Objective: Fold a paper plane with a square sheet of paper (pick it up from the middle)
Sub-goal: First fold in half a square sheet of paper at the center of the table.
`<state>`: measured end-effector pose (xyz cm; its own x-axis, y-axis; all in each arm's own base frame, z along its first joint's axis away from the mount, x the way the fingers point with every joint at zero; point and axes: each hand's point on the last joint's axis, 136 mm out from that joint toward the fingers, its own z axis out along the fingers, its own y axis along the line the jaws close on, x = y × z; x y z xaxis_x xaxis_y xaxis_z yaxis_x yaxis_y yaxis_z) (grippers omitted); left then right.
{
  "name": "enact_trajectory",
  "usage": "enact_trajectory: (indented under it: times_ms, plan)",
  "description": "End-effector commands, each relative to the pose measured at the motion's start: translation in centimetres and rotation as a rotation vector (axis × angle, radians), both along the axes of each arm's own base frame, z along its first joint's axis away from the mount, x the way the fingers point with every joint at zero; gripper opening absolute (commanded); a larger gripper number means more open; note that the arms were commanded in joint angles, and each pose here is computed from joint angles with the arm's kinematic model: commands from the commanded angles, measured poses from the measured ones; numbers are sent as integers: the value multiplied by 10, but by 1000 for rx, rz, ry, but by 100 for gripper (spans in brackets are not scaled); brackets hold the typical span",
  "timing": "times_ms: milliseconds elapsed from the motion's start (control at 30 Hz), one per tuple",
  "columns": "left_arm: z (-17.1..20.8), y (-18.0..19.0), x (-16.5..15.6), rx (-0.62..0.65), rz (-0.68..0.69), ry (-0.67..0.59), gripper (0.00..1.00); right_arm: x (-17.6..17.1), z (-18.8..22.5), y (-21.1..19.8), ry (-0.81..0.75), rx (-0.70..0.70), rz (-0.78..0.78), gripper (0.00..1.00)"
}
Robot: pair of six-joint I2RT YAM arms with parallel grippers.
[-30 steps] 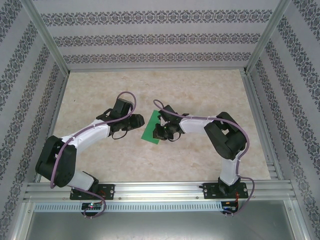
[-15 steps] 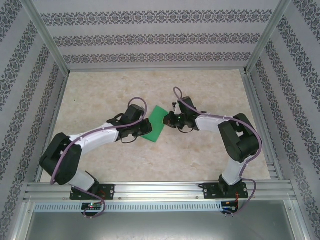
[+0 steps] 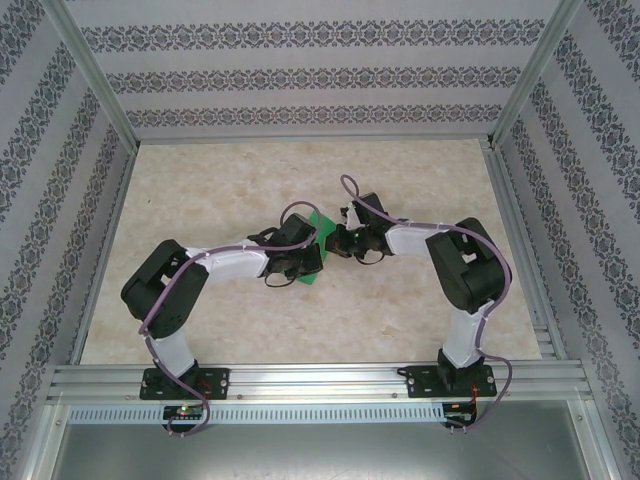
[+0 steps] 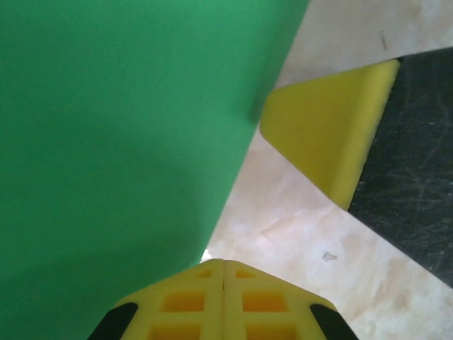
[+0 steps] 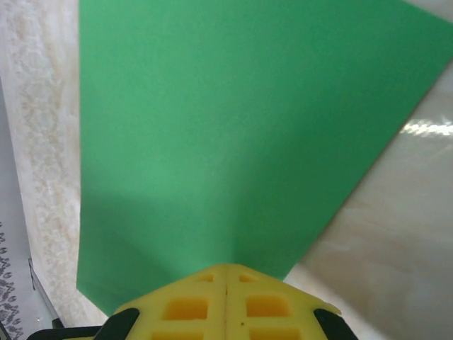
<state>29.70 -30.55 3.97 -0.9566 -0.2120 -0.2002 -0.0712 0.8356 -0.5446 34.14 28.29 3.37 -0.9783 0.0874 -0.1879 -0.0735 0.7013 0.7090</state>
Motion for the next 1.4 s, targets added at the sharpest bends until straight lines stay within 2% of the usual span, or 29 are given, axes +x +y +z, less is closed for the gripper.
enact_trajectory:
  times_ms: [0,733,1067,1367]
  plan:
    - [3,-2,11,1,16,-50,0,3,6,16,-29,16,56,0]
    - [-9,0,21,44,3,-81,0,0,-22,19,43,-47,95,0]
    - [-31,12,6,109,6,13,0,1,-29,12,48,-75,88,0]
    - [-51,31,-16,189,22,124,0,22,-40,-11,32,-117,25,0]
